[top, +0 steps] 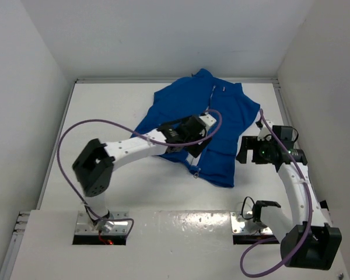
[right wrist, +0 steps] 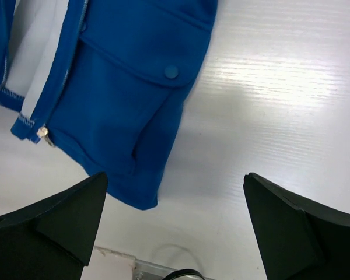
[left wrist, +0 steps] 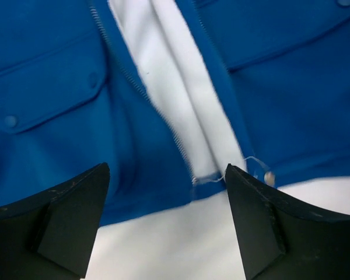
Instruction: Zip up the jacket
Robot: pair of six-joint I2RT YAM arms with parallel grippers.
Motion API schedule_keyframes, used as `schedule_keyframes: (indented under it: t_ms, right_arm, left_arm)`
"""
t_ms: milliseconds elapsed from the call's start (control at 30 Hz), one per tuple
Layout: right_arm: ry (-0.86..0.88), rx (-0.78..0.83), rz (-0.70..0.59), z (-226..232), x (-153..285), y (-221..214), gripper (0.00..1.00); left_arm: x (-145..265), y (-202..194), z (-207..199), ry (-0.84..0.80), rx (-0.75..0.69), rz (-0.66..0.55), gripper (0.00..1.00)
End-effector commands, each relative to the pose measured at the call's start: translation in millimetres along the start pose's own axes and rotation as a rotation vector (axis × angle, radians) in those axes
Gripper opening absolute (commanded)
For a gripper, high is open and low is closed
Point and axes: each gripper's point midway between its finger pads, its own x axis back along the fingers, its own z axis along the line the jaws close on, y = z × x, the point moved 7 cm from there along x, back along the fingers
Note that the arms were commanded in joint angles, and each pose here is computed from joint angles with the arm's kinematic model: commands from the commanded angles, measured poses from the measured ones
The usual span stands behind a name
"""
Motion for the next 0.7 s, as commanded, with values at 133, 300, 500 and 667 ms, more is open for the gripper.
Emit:
schedule_keyframes:
  t_ms: [133,300,500,667]
  right_arm:
    - [-0.048,-0.054,-0.131,-1.1,1.6,17.1,1.00]
    - [0.002,-0.058,-0.117,3.9,-0.1,20.0,0.97]
    - [0.131,-0.029,-0.159,15.5,-10.9,21.4,0.58]
    - [0.135,-0.045,-0.183,15.9,-16.0,7.0,0.34]
  left_arm:
    - [-40.2,13.0,-28.1,0.109,0.021,0.033,0.84]
    - [-57.2,6.1,-46.8,0.113,-0.020,0.066,0.84]
    - [-67.7,-0.9,-59.0,0.097,-0.044,0.094,0.86]
    - [-81.5,3.8,-70.1,0.131,-0.062,0.081,0.88]
